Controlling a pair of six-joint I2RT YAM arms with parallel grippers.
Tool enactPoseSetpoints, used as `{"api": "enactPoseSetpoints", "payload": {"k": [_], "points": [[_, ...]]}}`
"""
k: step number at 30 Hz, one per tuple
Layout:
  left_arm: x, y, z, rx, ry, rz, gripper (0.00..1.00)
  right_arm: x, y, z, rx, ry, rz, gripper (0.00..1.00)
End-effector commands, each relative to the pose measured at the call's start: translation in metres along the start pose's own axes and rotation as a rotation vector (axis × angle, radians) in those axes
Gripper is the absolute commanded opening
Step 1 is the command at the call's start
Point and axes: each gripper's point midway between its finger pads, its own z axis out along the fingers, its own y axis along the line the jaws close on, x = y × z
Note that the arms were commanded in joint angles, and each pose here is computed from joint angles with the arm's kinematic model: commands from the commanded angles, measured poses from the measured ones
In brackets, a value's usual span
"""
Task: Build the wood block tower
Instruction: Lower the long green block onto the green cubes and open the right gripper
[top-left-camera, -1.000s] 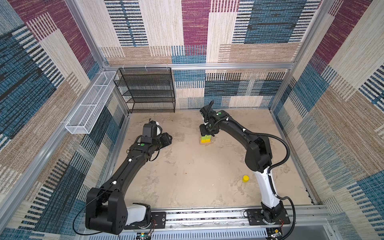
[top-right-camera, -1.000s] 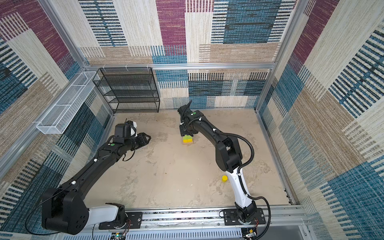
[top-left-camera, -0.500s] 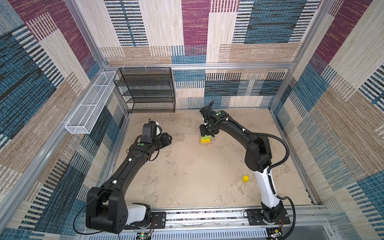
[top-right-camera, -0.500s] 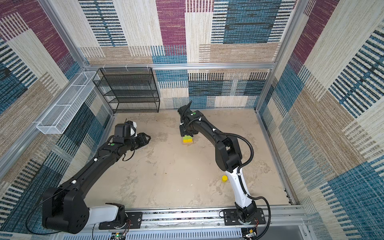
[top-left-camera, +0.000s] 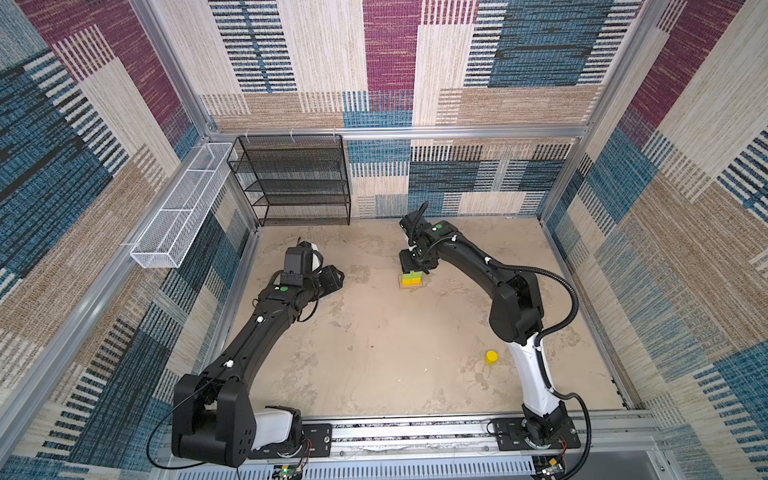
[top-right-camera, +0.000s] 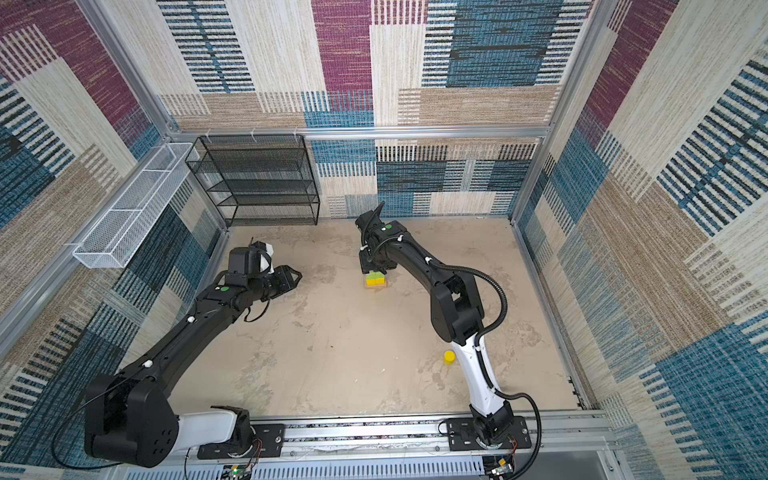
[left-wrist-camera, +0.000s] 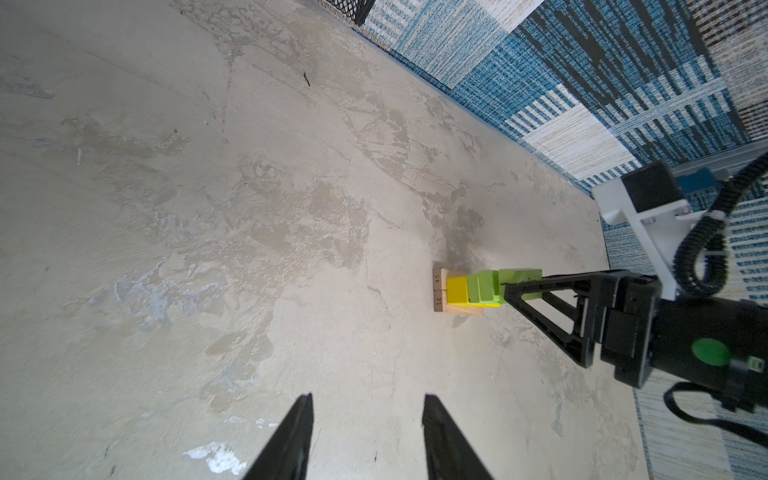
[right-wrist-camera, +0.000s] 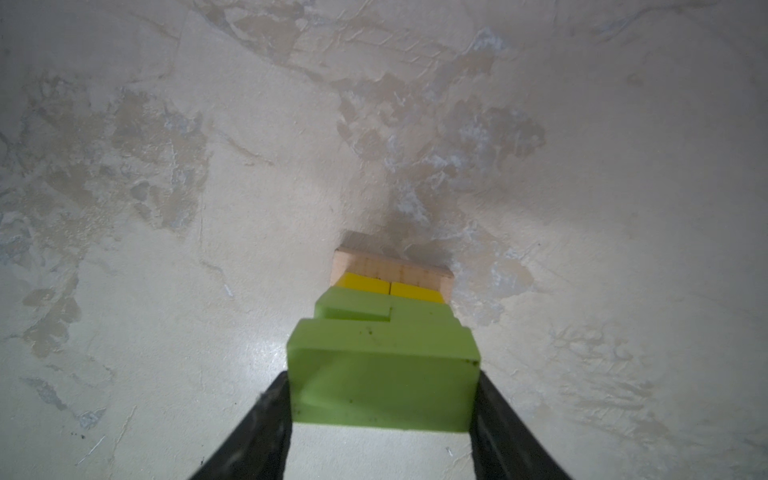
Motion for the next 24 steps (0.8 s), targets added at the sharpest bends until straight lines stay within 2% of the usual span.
{"api": "enactPoseSetpoints", "payload": {"k": [1,24], "points": [[-0.0055,-0.0042,-0.0008,0.019,-0.021,0.011,0.48,0.0001,-0.0017,-0.0002,0.009,-0.002,0.017,0.59],[-0.0050,-0.0015,0.0013,0.020,-0.016,0.001,0.47,-0.0065,0.0016,-0.0067,-0.007,-0.029,0.028,0.72]]}}
